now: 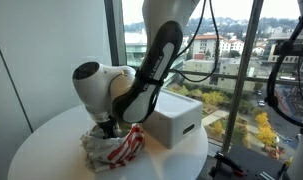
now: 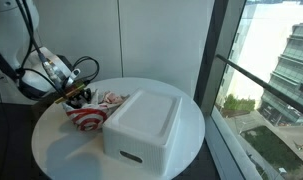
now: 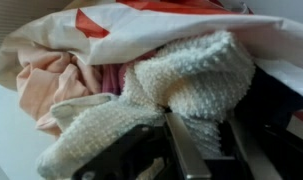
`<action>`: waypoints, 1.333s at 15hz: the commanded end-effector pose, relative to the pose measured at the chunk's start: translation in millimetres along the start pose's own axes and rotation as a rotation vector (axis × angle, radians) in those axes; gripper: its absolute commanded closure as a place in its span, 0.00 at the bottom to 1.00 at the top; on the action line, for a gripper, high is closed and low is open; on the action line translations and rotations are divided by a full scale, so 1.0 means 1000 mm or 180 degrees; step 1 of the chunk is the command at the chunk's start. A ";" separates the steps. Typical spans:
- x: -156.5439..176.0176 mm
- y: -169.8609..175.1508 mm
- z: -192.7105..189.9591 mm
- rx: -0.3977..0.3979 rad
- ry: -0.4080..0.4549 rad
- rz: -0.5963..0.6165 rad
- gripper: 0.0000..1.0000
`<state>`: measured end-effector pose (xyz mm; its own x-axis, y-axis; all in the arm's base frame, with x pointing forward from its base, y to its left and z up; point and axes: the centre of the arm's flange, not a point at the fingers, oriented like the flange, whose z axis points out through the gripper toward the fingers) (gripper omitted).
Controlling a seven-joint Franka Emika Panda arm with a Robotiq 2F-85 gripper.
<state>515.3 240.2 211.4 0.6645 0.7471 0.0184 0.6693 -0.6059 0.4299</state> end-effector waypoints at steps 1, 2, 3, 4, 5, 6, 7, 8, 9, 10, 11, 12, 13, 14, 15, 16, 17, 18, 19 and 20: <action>-0.004 -0.007 0.030 0.0062 0.0033 -0.0127 0.94; -0.007 -0.007 0.036 0.0019 -0.0025 -0.0132 0.94; -0.011 -0.007 0.039 -0.0013 -0.0069 -0.0131 0.94; -0.016 -0.007 0.038 -0.0079 -0.0104 -0.0159 0.90; -0.019 -0.005 0.033 -0.0205 -0.0121 -0.0193 0.52; -0.022 -0.004 0.023 -0.0234 -0.0165 -0.0165 0.52; -0.024 -0.004 0.016 -0.0241 -0.0218 -0.0127 0.46; -0.026 -0.002 0.003 -0.0236 -0.0235 -0.0044 0.38; -0.027 -0.002 -0.007 -0.0223 -0.0272 0.0022 0.31; -0.029 -0.001 -0.022 -0.0204 -0.0271 0.0105 0.23; -0.030 -0.001 -0.037 -0.0164 -0.0320 0.0198 0.16; -0.032 0.000 -0.052 -0.0065 -0.0364 0.0257 0.09; -0.034 0.002 -0.069 0.0043 -0.0380 0.0341 0.01; -0.035 0.003 -0.085 0.0177 -0.0377 0.0426 0.00; -0.037 0.006 -0.104 0.0329 -0.0371 0.0522 0.00; -0.037 0.009 -0.122 0.0444 -0.0334 0.0609 0.00; -0.039 0.012 -0.142 0.0513 -0.0282 0.0682 0.00; -0.042 0.016 -0.163 0.0515 -0.0221 0.0755 0.00; -0.046 0.022 -0.182 0.0498 -0.0167 0.0818 0.00; -0.048 0.029 -0.197 0.0433 -0.0135 0.0894 0.00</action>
<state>458.6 252.3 336.8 0.8256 0.5635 0.0286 0.5360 -0.7992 0.2721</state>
